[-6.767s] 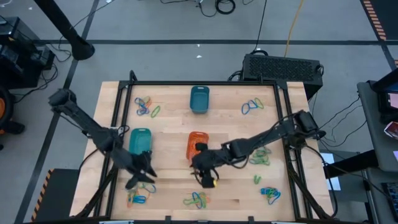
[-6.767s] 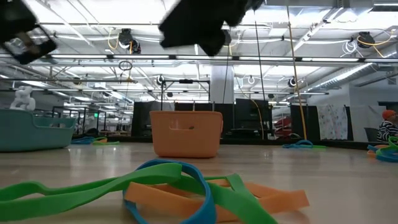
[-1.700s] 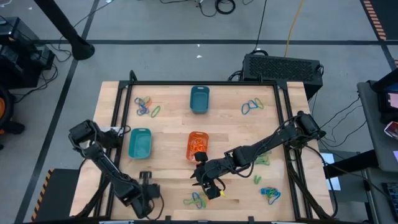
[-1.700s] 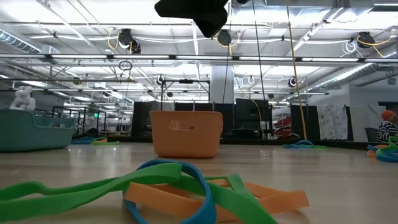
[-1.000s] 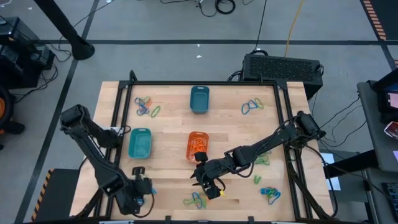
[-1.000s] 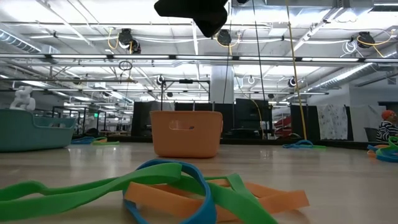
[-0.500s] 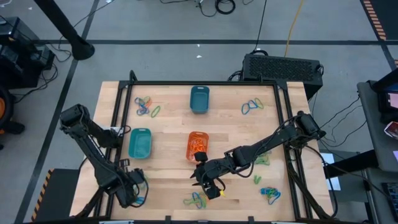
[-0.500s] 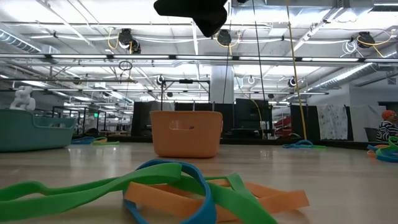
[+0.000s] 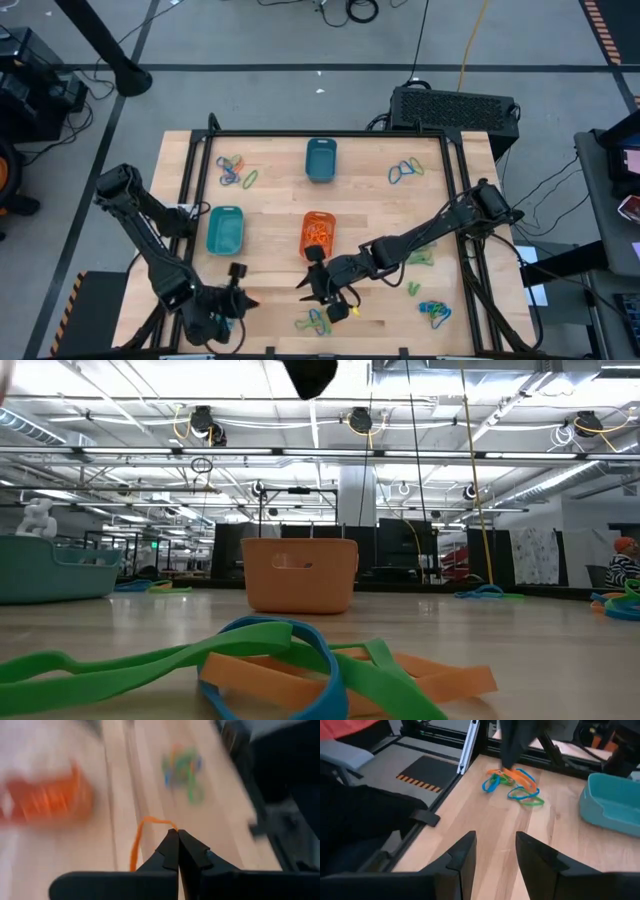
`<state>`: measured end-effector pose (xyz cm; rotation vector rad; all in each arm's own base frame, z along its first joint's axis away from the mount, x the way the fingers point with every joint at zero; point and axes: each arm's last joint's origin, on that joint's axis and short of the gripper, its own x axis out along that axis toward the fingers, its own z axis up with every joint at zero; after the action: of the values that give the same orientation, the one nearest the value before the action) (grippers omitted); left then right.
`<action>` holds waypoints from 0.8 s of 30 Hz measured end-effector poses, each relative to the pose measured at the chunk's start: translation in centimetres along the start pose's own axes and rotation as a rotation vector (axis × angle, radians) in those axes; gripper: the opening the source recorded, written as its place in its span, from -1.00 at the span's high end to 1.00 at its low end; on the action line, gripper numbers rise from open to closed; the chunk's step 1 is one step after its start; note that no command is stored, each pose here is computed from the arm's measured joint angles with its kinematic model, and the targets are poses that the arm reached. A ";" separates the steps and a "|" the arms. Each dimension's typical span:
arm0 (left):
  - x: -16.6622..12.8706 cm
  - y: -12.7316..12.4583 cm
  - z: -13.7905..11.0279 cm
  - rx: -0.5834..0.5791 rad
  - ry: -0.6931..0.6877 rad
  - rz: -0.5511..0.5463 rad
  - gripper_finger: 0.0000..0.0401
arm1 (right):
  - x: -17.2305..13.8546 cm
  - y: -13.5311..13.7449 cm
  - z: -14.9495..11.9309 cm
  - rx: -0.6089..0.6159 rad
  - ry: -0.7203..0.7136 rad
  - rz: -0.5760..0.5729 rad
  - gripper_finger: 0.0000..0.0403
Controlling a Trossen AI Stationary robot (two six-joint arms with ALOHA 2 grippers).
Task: Sort rubber bands into baskets
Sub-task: Put the orange rubber band into the orange bin
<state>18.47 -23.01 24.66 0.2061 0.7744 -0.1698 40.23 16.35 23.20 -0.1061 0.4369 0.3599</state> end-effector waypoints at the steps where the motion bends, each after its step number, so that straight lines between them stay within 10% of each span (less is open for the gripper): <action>1: 0.1 0.0 0.5 0.028 -0.046 0.003 1.00 | 0.3 0.0 0.0 -0.006 -0.023 -0.001 0.35; 24: 3.3 4.1 4.1 0.136 -0.207 -0.163 1.00 | 1.2 0.0 0.2 -0.127 -0.128 0.016 -0.37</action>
<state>24.50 -20.31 25.64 0.2502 0.5735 -0.3932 41.29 16.81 22.92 -0.2027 0.2886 0.4074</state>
